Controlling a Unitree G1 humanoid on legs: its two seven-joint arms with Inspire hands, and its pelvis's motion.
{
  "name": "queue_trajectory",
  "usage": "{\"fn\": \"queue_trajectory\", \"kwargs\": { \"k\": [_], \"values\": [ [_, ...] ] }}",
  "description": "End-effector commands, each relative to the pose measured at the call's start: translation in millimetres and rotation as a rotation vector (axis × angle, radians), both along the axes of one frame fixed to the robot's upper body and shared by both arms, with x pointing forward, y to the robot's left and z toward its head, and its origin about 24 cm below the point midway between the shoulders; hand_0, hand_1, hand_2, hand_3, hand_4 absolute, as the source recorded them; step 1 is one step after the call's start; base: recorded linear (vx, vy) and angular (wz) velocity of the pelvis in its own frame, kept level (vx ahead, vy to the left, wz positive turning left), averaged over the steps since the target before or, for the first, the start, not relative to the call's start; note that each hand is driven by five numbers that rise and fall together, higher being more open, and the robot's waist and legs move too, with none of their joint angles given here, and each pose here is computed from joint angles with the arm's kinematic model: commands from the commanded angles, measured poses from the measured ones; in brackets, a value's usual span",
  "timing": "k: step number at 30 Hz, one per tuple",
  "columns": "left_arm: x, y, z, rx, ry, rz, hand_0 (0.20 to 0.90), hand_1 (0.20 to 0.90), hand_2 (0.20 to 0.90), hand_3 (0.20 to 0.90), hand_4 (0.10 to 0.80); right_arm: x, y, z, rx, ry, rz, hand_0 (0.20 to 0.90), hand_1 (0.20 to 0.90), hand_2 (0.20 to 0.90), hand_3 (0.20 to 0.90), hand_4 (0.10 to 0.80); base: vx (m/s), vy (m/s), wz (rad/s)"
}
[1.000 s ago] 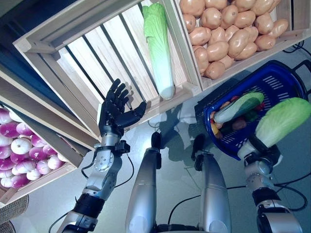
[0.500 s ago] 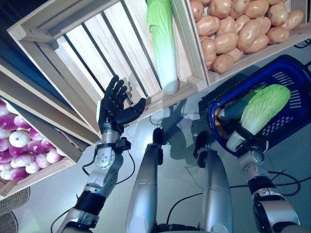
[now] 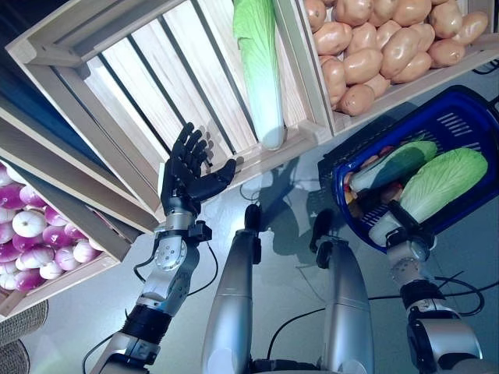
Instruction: Put vegetables into the basket
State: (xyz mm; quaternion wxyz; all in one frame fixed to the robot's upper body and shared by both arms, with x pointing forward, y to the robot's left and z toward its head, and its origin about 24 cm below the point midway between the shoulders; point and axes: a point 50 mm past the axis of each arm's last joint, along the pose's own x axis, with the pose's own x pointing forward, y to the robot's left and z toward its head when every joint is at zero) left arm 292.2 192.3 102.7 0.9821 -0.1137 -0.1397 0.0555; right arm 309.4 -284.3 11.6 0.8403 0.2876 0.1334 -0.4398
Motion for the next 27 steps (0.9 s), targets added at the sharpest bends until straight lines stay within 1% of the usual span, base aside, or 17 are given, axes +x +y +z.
{"fn": "queue_trajectory", "kwargs": {
  "k": [1,5,6,7,8,9,15,22,27],
  "values": [
    [-4.6,-9.1,32.8,-0.055,-0.213,-0.033,0.900,0.900,0.900,0.900,0.800,-19.5,-52.3,25.9,-0.106,-0.081,-0.242,0.300,0.300,0.300,0.300,0.400,0.000,0.000,0.00],
    [-5.9,-9.9,34.0,-0.063,-0.222,-0.056,0.900,0.900,0.900,0.900,0.800,-17.1,-50.2,34.3,-0.151,-0.120,-0.230,0.300,0.300,0.300,0.300,0.400,0.000,0.000,0.00],
    [-6.0,-9.7,34.0,-0.061,-0.223,-0.057,0.900,0.900,0.900,0.900,0.800,-16.3,-49.0,35.3,-0.158,-0.122,-0.217,0.338,0.338,0.338,0.338,0.425,0.000,0.000,0.00],
    [-6.1,-9.8,34.5,-0.062,-0.224,-0.058,0.900,0.900,0.900,0.900,0.800,-15.6,-48.2,37.1,-0.166,-0.123,-0.212,0.495,0.495,0.495,0.495,0.530,0.000,0.000,0.00],
    [-6.1,-9.8,34.9,-0.064,-0.225,-0.059,0.900,0.900,0.900,0.900,0.800,-15.4,-48.4,38.1,-0.166,-0.124,-0.214,0.495,0.495,0.495,0.495,0.530,0.000,0.000,0.00],
    [-6.0,-9.6,34.9,-0.064,-0.225,-0.058,0.900,0.900,0.900,0.900,0.800,-15.5,-48.7,38.2,-0.166,-0.124,-0.214,0.900,0.900,0.900,0.900,0.800,0.000,0.000,0.00],
    [-6.2,-5.2,33.2,-0.062,-0.221,-0.058,0.900,0.900,0.900,0.900,0.800,-21.6,-54.4,32.7,-0.168,-0.094,-0.236,0.900,0.900,0.900,0.900,0.800,0.000,0.000,0.00],
    [-5.1,-5.6,34.2,-0.073,-0.217,-0.066,0.900,0.900,0.900,0.900,0.800,-24.8,-57.2,27.0,-0.149,0.046,-0.306,0.900,0.900,0.900,0.900,0.800,0.000,0.000,0.00],
    [-5.7,-7.8,34.8,-0.059,-0.215,-0.079,0.900,0.900,0.900,0.900,0.800,-23.1,-55.2,27.4,-0.151,0.109,-0.311,0.900,0.900,0.900,0.900,0.800,0.000,0.000,0.00]
  ]
}}
